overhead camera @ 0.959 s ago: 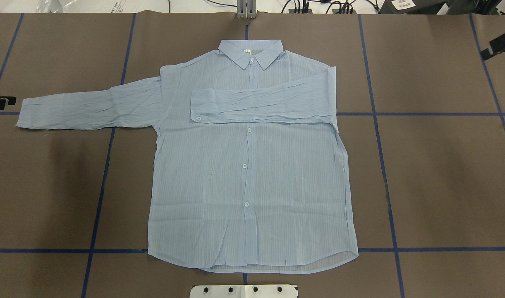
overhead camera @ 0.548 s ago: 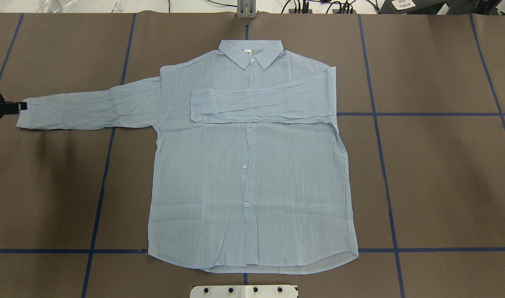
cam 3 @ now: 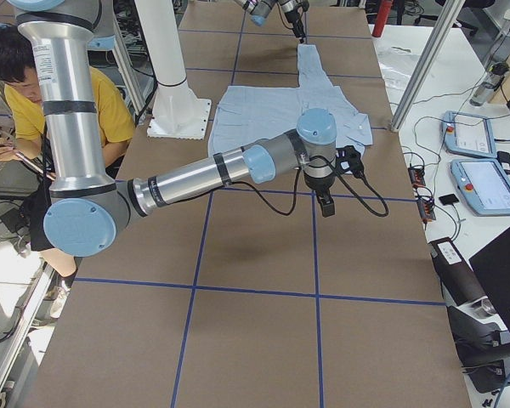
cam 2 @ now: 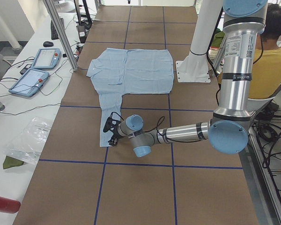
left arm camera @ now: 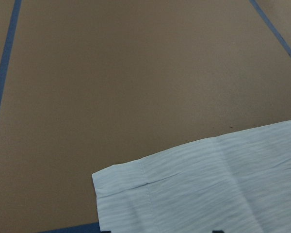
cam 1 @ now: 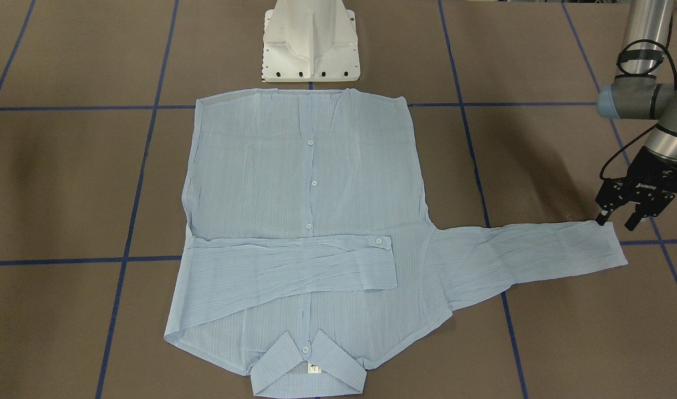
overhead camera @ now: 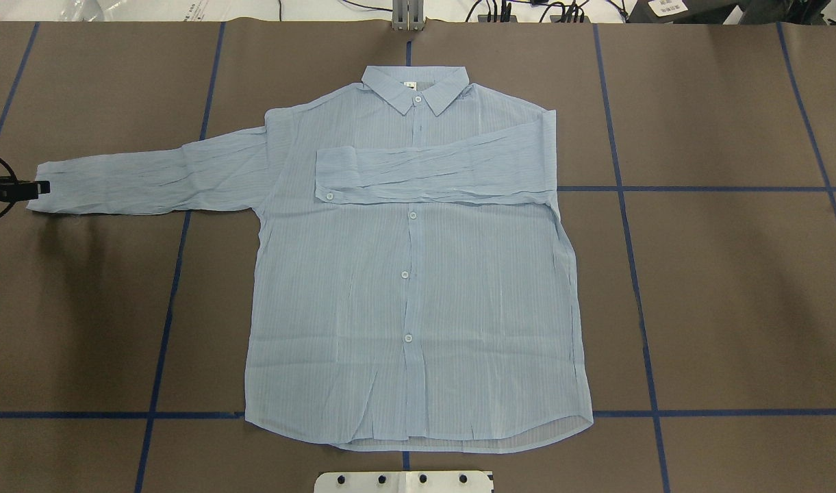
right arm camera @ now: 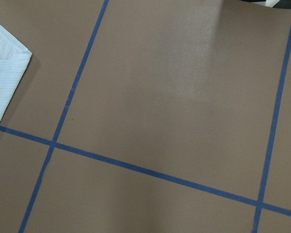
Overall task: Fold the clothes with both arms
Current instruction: 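Lower the left gripper and grasp the cuff of the other sleeve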
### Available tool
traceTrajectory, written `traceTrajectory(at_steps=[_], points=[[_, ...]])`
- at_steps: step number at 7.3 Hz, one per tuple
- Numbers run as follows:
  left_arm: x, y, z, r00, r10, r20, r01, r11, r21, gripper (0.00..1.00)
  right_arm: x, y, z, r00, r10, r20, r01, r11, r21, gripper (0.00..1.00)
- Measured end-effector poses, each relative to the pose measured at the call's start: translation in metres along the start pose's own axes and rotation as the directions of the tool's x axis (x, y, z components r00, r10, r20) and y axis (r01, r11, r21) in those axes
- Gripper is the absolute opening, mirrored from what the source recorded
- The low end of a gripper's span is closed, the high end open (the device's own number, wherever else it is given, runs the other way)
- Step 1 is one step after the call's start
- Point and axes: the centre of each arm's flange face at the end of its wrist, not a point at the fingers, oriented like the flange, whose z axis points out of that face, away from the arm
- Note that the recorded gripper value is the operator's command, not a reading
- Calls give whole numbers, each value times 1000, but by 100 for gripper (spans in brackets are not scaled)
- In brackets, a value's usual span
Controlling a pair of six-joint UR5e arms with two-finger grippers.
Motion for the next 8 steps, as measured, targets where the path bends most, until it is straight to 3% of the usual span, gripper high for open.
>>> traceTrajectory(at_steps=[6,7,8], points=[[-7,22,15,1000,17,16,-17,1000,-16,74,2,4,1,1000,4,-4,-4,1000,-4,100],[-8,25,16,1000,20,15,-19,1000,-18,71,2,5,1,1000,4,-4,-4,1000,-5,100],[-8,27,17,1000,22,15,-22,1000,-20,56,2,5,1,1000,4,-4,-4,1000,-5,100]])
